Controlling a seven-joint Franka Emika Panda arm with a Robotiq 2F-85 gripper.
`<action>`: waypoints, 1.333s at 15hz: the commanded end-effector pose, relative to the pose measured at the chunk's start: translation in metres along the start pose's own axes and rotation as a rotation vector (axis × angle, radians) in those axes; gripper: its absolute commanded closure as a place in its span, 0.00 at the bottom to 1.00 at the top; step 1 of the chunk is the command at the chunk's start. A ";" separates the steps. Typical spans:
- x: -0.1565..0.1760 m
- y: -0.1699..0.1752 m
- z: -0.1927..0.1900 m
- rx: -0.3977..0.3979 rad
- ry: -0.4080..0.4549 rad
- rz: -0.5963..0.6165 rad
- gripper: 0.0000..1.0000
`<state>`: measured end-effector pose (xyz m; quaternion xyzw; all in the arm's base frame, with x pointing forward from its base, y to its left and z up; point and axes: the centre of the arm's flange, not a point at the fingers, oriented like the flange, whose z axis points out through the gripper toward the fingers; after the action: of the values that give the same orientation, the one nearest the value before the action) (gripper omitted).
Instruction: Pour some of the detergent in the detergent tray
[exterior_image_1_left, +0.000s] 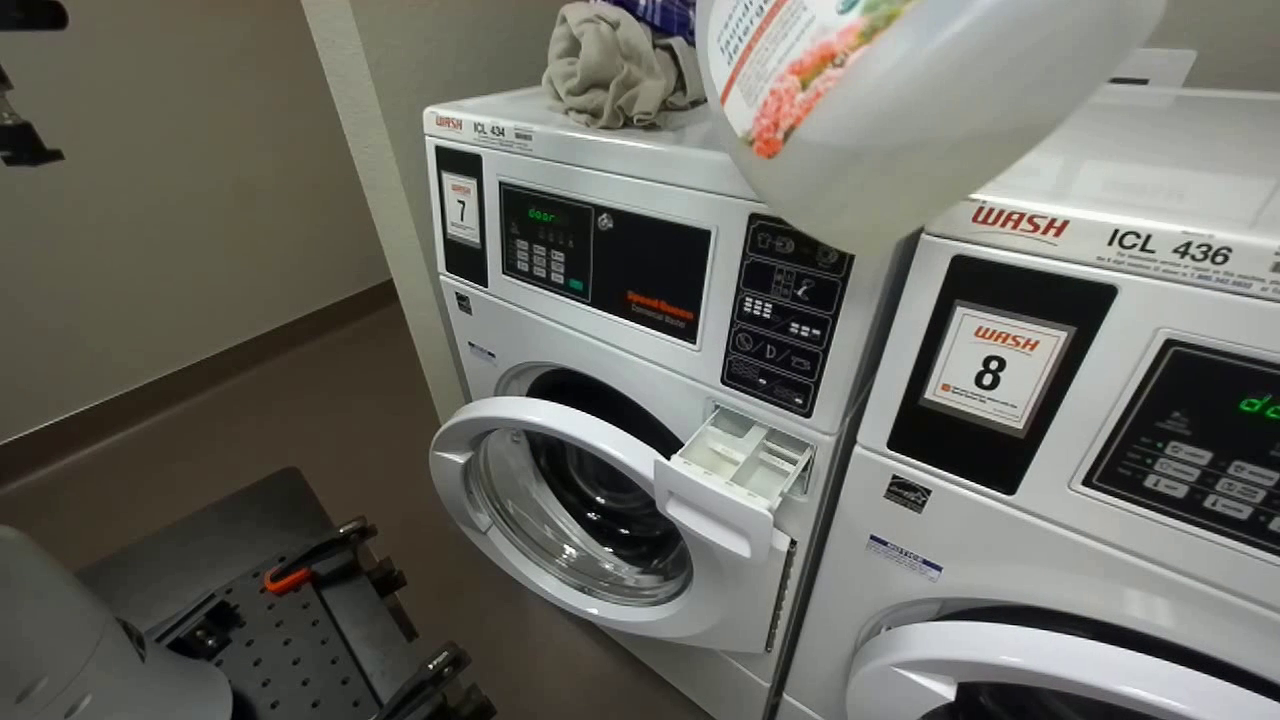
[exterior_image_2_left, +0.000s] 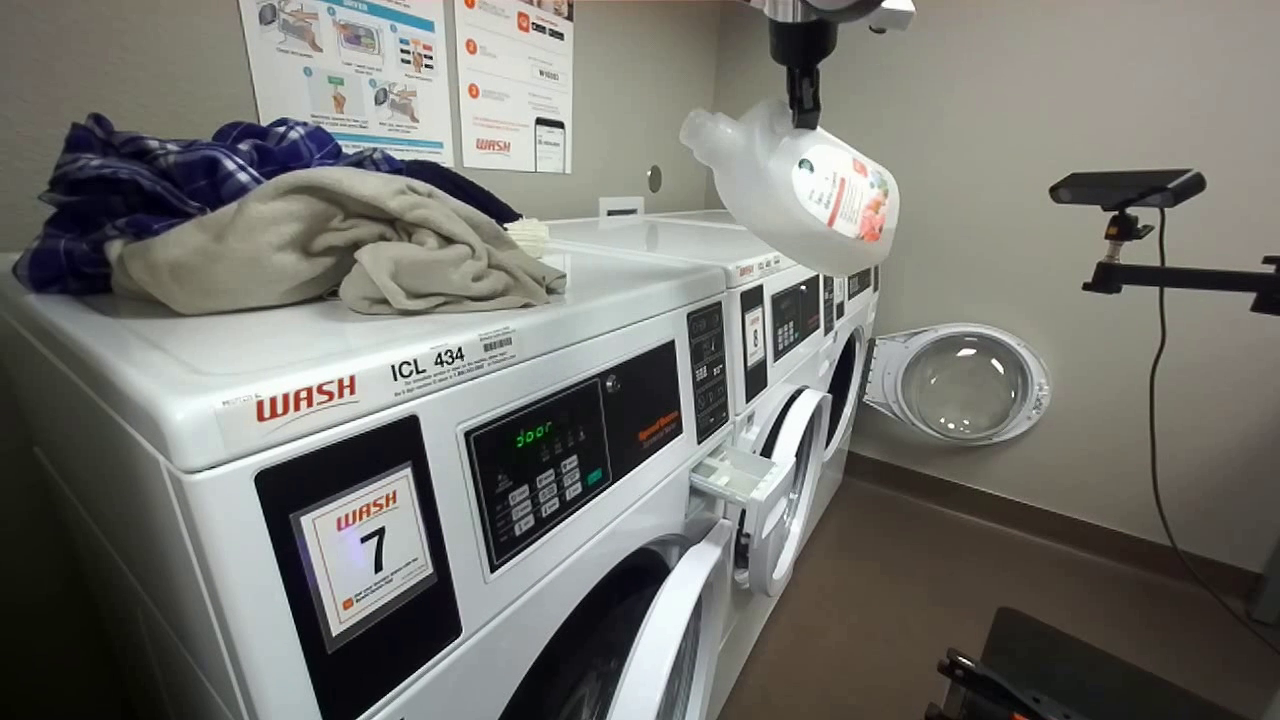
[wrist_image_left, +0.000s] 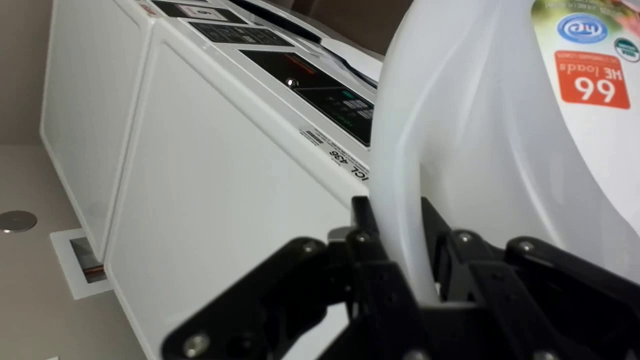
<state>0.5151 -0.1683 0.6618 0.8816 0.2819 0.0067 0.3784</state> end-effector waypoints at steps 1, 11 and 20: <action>0.022 0.068 -0.051 0.091 0.045 0.180 0.94; 0.080 0.115 -0.079 0.342 0.187 0.667 0.94; 0.106 0.098 -0.060 0.290 0.402 0.949 0.94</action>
<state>0.6379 -0.1306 0.7429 0.9538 -0.0558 0.2530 0.1524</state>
